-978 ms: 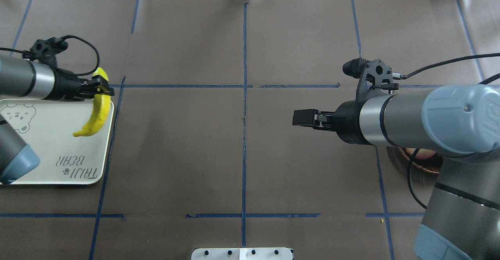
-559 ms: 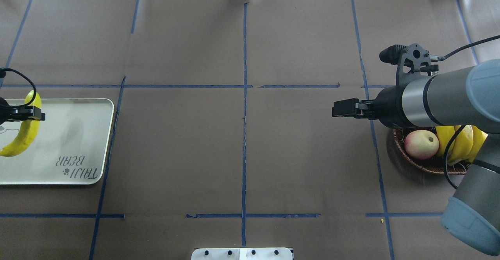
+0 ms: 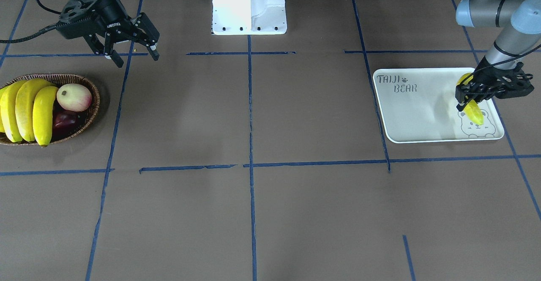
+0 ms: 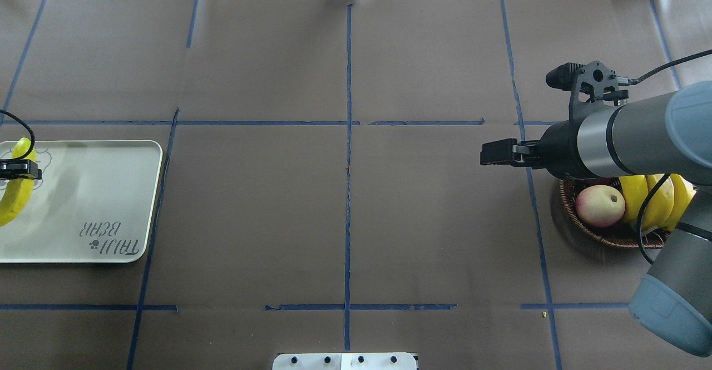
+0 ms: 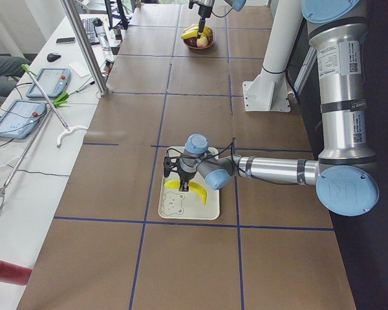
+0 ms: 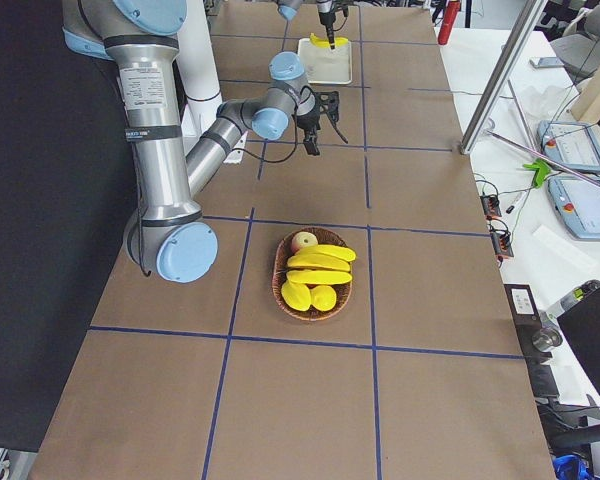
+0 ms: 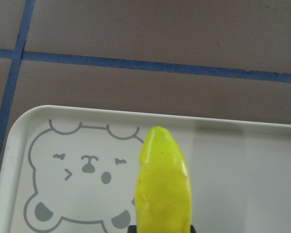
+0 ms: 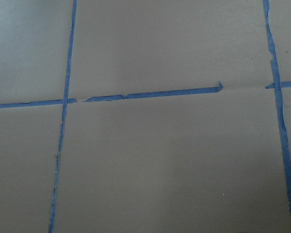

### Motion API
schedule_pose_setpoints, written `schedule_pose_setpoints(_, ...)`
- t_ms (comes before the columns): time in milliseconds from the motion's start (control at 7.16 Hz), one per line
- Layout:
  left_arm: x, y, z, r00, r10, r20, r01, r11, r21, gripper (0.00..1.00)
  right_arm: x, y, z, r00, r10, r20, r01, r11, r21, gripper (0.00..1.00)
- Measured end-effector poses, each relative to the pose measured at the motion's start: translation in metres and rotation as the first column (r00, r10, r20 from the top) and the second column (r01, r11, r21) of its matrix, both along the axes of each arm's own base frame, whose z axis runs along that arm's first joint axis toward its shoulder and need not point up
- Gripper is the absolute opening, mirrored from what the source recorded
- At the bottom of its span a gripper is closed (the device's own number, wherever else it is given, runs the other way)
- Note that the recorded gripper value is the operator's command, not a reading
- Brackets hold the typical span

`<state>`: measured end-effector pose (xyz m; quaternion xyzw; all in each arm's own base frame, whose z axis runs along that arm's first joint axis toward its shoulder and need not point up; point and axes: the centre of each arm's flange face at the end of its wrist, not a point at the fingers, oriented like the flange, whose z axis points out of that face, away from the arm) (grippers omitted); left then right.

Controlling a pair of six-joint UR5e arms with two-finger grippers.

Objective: Transfer all bananas from basket to plate

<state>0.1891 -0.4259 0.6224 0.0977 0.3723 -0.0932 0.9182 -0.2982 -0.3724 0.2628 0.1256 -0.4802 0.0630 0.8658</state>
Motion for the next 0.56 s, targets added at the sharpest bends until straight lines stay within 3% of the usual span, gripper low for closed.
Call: schedule_pose_setpoints(559,0.001,-0.001,0.001,0.998,-0.021,-0.058,0.025,0.997,0.070,1.00,0.011,-0.004,0.012,1.000,0.007,-0.020,-0.007,1.000,-0.013,0.99)
